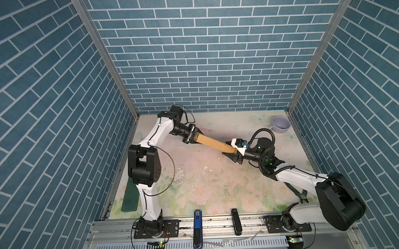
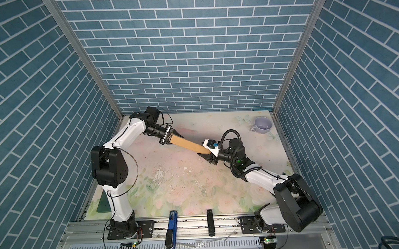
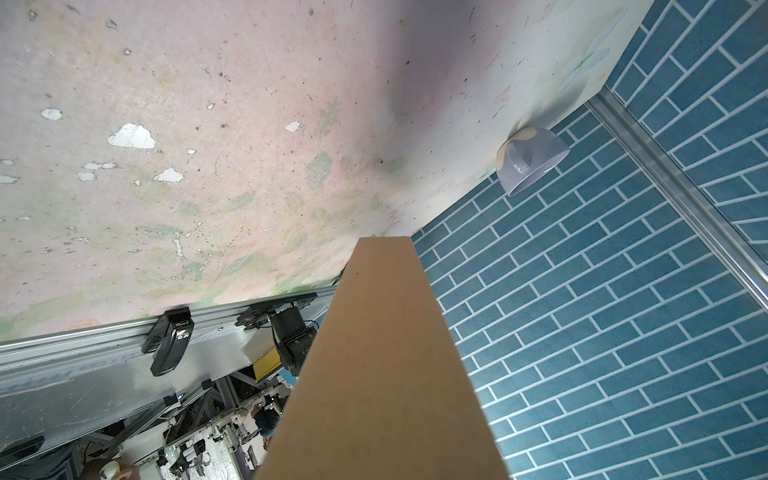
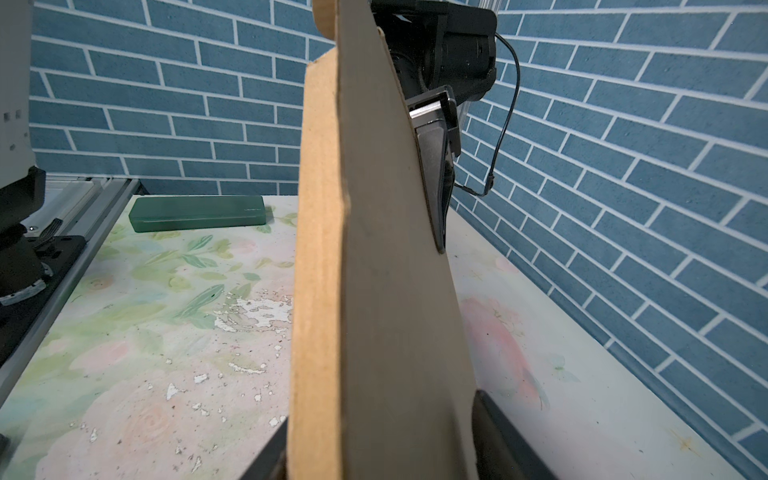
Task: Fold the paper box
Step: 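Hold the box lifted between the left and right grippers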
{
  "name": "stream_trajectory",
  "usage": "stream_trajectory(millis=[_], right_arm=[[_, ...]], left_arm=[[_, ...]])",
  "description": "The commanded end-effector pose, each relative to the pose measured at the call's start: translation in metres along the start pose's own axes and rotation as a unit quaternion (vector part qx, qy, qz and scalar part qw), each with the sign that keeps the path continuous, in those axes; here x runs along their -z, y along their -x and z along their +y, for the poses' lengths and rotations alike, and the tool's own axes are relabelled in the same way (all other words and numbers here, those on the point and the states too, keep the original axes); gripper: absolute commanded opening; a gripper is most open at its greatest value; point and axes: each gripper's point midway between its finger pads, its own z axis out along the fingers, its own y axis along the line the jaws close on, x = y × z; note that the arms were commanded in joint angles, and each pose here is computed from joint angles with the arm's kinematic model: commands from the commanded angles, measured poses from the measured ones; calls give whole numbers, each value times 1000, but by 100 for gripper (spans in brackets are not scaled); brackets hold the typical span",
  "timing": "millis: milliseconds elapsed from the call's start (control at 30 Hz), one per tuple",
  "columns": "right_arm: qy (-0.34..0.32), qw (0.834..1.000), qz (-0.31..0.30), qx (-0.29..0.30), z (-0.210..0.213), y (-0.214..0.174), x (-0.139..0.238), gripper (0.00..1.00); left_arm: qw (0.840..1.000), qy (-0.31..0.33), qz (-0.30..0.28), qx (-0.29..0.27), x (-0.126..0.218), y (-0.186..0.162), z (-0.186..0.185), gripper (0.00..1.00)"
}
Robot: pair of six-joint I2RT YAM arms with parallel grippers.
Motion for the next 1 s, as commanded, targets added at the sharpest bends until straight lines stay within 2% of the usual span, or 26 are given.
stream_trajectory(millis=[0, 267, 367, 967], right_arm=[[-6, 1000, -2, 20, 1, 4, 1, 53], [-4, 1000, -4, 23, 3, 6, 3, 45], [-3, 1000, -4, 23, 4, 6, 4, 43], [-17, 999, 3, 40, 5, 9, 14, 39]], left_arm=[[1000, 16, 23, 5, -9, -7, 5, 24], [1000, 10, 25, -1, -10, -5, 0, 30], [1000, 6, 28, -7, -11, -4, -4, 35], [998, -36, 27, -47, -7, 14, -23, 51]])
